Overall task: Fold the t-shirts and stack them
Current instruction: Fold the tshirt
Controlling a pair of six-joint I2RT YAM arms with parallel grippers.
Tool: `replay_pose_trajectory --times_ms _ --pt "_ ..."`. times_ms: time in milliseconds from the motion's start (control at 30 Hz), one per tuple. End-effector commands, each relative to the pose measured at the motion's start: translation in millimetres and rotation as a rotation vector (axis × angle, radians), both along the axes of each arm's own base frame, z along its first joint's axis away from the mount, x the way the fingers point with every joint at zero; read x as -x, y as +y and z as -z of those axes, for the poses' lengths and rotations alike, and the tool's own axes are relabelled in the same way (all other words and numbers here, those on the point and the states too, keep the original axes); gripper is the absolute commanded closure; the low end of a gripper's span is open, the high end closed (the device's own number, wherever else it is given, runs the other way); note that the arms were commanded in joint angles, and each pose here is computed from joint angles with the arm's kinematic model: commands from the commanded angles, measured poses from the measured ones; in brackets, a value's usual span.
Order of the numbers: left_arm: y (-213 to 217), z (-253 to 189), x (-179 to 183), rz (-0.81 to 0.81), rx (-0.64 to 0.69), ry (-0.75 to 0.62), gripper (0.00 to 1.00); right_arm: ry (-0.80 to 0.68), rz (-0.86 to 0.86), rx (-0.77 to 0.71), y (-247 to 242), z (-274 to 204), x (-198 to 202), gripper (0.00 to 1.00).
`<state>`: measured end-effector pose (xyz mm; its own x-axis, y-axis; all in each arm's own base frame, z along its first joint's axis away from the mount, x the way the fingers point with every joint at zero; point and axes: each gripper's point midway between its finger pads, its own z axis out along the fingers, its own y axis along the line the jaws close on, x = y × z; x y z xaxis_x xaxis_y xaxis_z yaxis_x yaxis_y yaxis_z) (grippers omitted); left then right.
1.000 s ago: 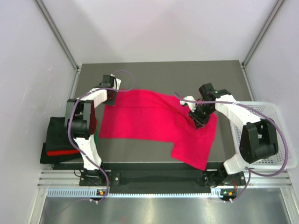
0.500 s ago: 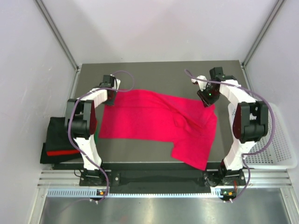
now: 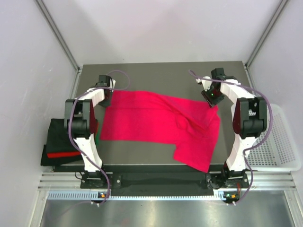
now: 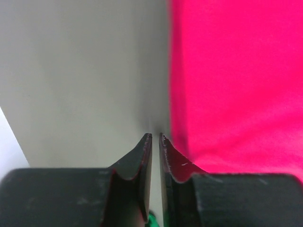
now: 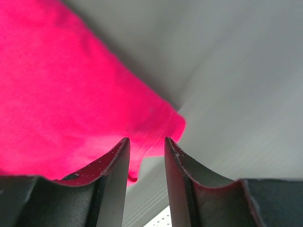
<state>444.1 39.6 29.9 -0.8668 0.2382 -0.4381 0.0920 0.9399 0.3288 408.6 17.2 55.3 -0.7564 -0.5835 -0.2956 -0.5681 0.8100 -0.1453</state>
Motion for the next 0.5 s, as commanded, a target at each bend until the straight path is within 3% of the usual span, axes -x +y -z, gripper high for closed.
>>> replay_pose_trajectory --times_ms 0,200,300,400,467 --pt "24.6 -7.4 -9.1 -0.075 0.021 -0.008 0.81 -0.060 0.054 0.038 -12.7 -6.3 -25.2 0.64" --pt "32.5 -12.5 -22.5 -0.115 0.122 -0.015 0.75 -0.045 0.097 0.049 -22.3 5.0 -38.9 0.62" --pt "31.9 -13.0 -33.6 -0.138 0.242 -0.006 0.70 -0.048 0.112 0.048 -27.5 9.1 -44.9 0.61" --pt "21.7 -10.2 -42.9 -0.137 0.435 0.034 0.66 -0.008 0.119 0.016 -25.8 18.5 -45.7 0.61" --pt "0.9 -8.8 -40.5 -0.110 0.603 0.088 0.66 0.031 0.128 -0.028 -23.6 24.1 -43.0 0.69"
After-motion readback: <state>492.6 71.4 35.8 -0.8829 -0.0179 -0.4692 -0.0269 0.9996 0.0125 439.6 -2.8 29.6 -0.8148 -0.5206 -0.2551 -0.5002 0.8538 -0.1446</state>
